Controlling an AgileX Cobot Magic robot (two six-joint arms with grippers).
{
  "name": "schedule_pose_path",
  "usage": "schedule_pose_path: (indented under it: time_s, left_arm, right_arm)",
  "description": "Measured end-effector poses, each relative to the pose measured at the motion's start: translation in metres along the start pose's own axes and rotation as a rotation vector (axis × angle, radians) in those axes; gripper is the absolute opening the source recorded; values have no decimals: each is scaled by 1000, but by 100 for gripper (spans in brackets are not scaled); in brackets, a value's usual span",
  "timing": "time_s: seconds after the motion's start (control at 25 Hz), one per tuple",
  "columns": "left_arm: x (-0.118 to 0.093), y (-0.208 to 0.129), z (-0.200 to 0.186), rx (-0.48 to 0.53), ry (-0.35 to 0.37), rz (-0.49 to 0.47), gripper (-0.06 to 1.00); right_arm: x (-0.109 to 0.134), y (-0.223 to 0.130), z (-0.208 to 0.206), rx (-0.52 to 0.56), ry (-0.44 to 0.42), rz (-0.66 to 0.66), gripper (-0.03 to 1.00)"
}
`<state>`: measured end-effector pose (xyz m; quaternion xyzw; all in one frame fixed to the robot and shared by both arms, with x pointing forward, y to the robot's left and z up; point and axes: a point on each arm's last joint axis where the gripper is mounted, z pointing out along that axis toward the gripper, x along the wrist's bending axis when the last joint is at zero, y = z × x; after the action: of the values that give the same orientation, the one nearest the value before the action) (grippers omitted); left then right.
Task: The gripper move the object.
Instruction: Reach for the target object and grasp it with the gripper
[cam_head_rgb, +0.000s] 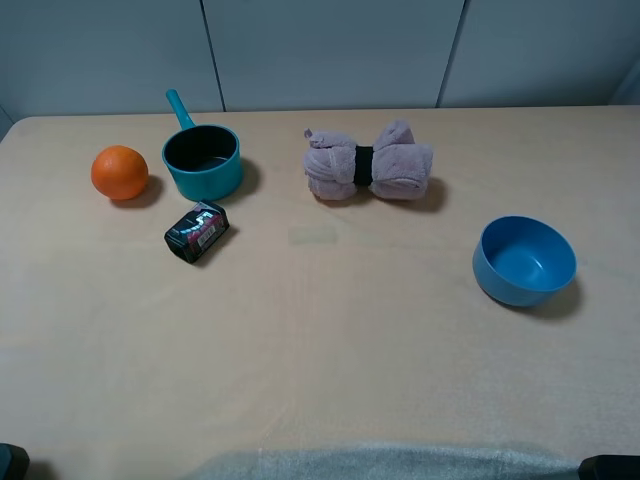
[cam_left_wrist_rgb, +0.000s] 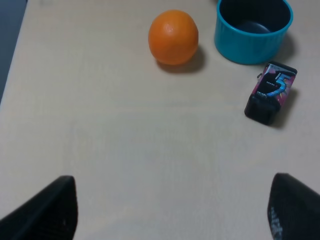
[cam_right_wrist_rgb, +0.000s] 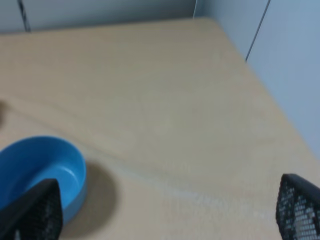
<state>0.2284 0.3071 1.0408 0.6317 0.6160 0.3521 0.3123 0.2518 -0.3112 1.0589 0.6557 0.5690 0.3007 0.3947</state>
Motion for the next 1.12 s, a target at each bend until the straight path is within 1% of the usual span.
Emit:
schedule_pose_path:
  time_s: [0.2,0.44,0.64,0.84,0.92,1.12]
  left_arm:
    - [0,0,0,0,0,0,83]
    - [0,0,0,0,0,0,83]
    - [0,0,0,0,0,0,83]
    - [0,0,0,0,0,0,83]
    - [0,0,0,0,0,0,83]
    - [0,0,0,0,0,0,83]
  right_arm:
    - [2,36,12,107,1,-12,65]
    - [5,88,26,178,-2,-20,65]
    - [8,116,51,297,-7,-30,65]
    - [13,129,88,446,-10,-43,65]
    - [16,127,106,520,-10,-51,65]
    - [22,119,146,665,-6,-62,65]
